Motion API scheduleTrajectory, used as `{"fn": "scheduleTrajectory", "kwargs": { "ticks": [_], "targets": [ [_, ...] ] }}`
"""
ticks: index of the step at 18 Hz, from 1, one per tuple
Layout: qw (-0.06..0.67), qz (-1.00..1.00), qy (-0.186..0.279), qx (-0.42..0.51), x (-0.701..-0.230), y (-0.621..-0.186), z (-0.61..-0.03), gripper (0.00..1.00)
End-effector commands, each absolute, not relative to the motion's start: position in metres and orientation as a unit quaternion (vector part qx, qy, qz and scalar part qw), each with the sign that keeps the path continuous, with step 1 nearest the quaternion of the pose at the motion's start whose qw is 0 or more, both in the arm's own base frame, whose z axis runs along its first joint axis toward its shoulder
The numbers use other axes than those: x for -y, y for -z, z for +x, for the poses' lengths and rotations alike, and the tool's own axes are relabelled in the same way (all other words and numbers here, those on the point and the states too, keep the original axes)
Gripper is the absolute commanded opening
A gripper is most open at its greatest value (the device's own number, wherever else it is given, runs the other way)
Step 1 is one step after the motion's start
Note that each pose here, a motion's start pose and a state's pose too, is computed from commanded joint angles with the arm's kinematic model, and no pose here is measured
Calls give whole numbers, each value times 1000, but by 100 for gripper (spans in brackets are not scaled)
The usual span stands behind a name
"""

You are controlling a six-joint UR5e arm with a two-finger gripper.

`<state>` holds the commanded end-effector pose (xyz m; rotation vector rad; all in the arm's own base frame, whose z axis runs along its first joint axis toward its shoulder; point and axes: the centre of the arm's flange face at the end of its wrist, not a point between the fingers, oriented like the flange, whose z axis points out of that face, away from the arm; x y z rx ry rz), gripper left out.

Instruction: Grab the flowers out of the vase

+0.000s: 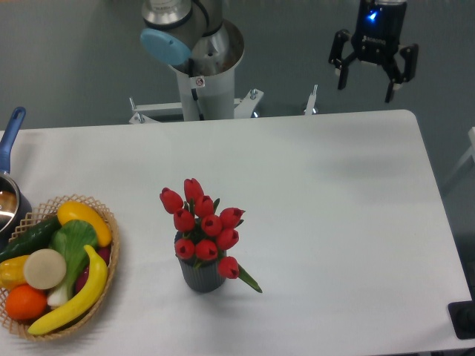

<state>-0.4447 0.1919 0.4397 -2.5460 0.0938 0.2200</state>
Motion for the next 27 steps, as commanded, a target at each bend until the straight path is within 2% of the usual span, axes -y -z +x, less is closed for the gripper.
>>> {"fn": "scheduleTrajectory", "kwargs": {
  "ticks": [7,15,20,27],
  "targets": [
    [352,-935,-27,6,-238,-436,-423,100],
    [360,-931,6,-62,-297,-416,-374,100],
    [430,-898,-2,-92,-315,-390,-356,100],
    [486,-865,33,-123,-352,-377,-356,100]
  ]
}}
